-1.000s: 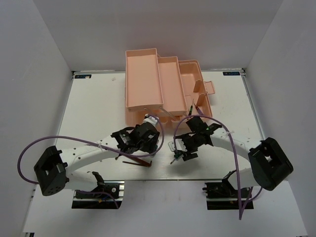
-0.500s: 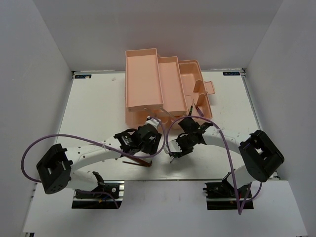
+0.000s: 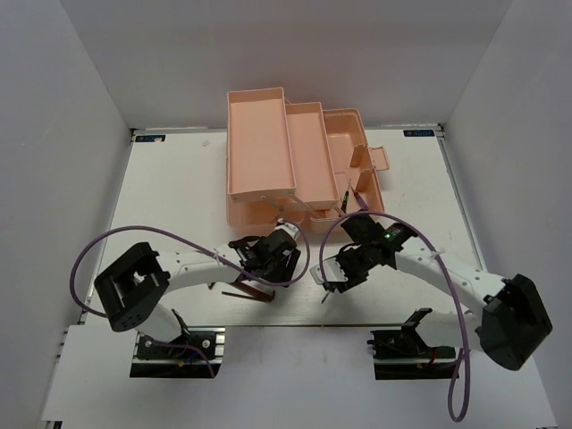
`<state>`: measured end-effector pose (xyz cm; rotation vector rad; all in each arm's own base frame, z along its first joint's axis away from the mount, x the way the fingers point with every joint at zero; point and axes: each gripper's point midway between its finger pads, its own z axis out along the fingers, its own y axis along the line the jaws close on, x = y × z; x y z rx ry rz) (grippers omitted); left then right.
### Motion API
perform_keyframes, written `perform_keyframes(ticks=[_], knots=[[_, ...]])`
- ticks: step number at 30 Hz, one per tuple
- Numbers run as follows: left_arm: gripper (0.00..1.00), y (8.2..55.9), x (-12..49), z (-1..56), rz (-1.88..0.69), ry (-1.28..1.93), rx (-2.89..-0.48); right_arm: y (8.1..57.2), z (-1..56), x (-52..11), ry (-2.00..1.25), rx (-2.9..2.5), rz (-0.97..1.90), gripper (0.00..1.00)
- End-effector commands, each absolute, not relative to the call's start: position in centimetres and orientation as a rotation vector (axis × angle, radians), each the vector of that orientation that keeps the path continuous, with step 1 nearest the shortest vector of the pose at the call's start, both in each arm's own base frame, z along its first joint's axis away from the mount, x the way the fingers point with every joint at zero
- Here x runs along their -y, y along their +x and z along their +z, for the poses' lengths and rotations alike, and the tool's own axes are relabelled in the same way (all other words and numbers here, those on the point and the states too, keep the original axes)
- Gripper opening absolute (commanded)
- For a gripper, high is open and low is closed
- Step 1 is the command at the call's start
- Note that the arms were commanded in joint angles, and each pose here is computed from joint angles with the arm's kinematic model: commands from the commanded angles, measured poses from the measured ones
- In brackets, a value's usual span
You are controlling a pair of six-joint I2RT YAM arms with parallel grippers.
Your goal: Sort the tools into containers
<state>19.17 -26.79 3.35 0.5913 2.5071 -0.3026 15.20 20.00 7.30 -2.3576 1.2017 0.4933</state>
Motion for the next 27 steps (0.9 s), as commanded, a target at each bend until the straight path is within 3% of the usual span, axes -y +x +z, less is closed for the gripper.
perform_keyframes(ticks=[1, 6, 12, 14, 21, 25, 26, 27], knots=[[0.75, 20.4, 28.1, 4.1, -0.33, 0.563, -2.476, 14.6, 10.7, -19.9, -2.245, -1.311, 0.542, 0.0], [0.72, 20.8, 27.8, 2.9, -0.287, 0.559, -2.501, 16.2, 16.0, -19.7, -2.077, -1.424, 0.463, 0.0], [0.64, 20.9, 27.7, 2.2, -0.26, 0.562, -2.513, 29.5, 25.5, -18.5, -1.31, -1.658, -0.088, 0.0], [0.61, 20.9, 27.7, 2.2, -0.26, 0.562, -2.513, 32.6, 26.9, -19.2, -1.157, -1.665, -0.113, 0.0], [0.6, 20.7, 27.7, 2.3, -0.245, 0.575, -2.515, 39.6, 26.7, -23.5, -0.969, -1.852, -0.029, 0.0], [0.51, 20.5, 27.5, 2.7, -0.252, 0.562, -2.515, 41.2, 25.4, -25.6, -0.983, -1.949, 0.034, 0.0], [0.46, 20.5, 27.5, 2.7, -0.252, 0.562, -2.515, 41.7, 25.1, -25.8, -0.976, -1.967, 0.03, 0.05], [0.44, 20.5, 27.6, 3.1, -0.263, 0.557, -2.506, 41.8, 25.0, -25.7, -0.966, -1.978, 0.033, 0.22]])
